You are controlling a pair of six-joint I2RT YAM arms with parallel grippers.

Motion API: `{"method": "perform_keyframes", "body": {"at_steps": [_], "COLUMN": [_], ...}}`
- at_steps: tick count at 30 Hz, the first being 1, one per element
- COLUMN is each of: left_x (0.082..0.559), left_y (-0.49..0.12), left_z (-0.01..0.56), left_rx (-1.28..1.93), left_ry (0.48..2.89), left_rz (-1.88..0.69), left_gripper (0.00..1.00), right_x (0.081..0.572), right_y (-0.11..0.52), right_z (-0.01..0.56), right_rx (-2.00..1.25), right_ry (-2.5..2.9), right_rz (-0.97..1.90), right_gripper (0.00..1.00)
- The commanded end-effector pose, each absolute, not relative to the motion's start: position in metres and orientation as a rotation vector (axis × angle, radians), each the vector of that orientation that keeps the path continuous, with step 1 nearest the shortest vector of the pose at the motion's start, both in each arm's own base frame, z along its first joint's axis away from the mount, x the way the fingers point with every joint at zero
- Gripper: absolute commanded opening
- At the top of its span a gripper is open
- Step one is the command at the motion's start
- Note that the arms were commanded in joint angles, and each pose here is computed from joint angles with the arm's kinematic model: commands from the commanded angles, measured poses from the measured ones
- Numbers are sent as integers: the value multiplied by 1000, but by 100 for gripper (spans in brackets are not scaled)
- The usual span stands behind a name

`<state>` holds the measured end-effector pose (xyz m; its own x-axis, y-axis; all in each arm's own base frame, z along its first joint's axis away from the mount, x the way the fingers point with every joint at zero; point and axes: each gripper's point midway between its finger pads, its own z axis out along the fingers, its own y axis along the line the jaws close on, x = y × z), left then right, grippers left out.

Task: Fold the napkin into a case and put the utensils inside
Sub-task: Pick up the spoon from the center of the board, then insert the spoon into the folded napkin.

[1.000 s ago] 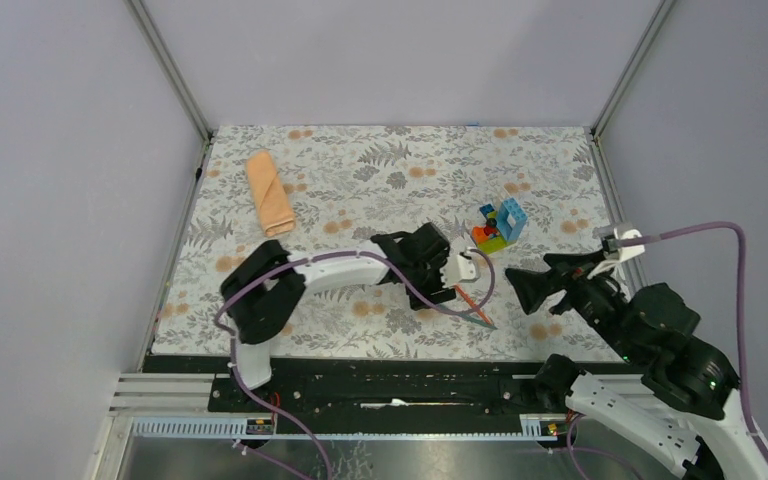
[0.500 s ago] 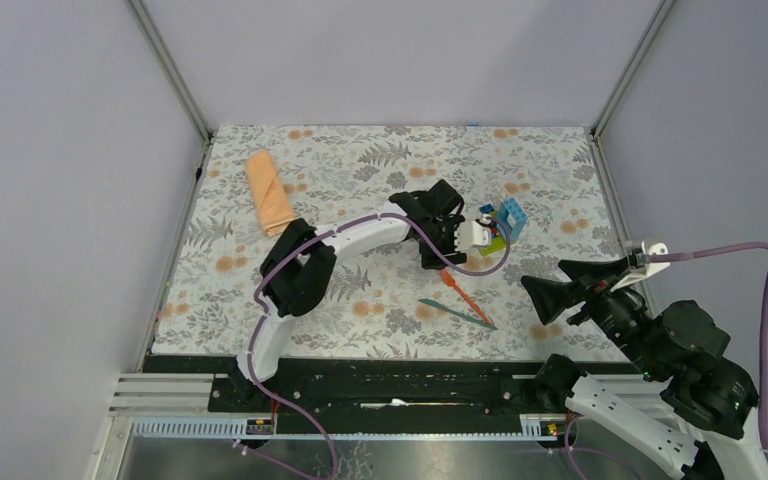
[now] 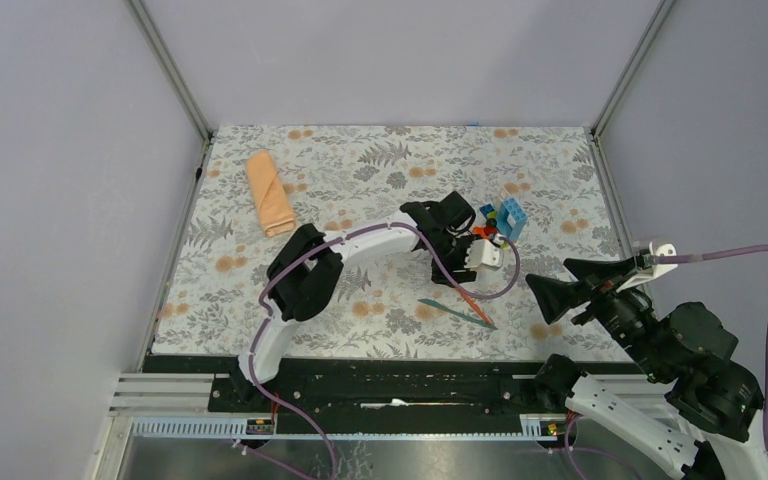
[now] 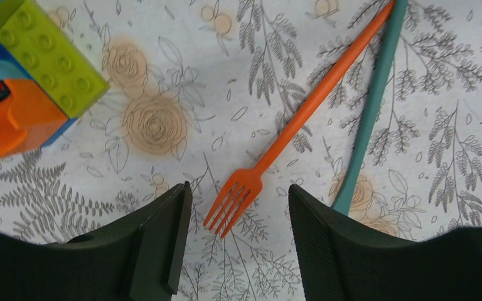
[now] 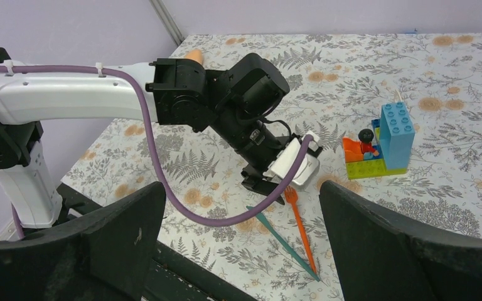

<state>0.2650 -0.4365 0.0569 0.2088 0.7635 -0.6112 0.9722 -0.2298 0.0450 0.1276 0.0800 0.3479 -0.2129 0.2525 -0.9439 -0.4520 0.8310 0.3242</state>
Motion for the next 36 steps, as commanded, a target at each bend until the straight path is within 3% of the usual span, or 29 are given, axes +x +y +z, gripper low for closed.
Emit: {"method": "perform_keyframes", "body": {"at_steps": [1,17,19,22,24,30,33,36], "left_x": [254,239,243,248,247,263,281,297], "left_y": [-456,-457,-455,-453,-444,-416,-392,-364], "left_z": [67,30,24,24,22,34,41,46], "left_rx": [2101,2209,2206,2172,2144,1879,1625,1345], "left_ry": [1449,1474,1497,1511,1528,1711,1867,2081], "left_rz": [-735,-784,-754,-704,-669,-595,-512,-397], "left_gripper": [62,48,43,20,17,8,0,0], "right_x": [129,131,131,131,132,132,131,132], "right_y": [74,77,77,77,77,79,78,78], "right_z": [361,356,356,356,355,355,356,354], "right_rx": [-137,-134,-135,-133,-131,-134,-134,-140], "right_ry": [1634,1650,1648,1651,1653,1648,1643,1645], "right_rz": [633,634,635,632,633,639,638,634], "right_gripper": [100,100,100,100,100,100,100,100]}}
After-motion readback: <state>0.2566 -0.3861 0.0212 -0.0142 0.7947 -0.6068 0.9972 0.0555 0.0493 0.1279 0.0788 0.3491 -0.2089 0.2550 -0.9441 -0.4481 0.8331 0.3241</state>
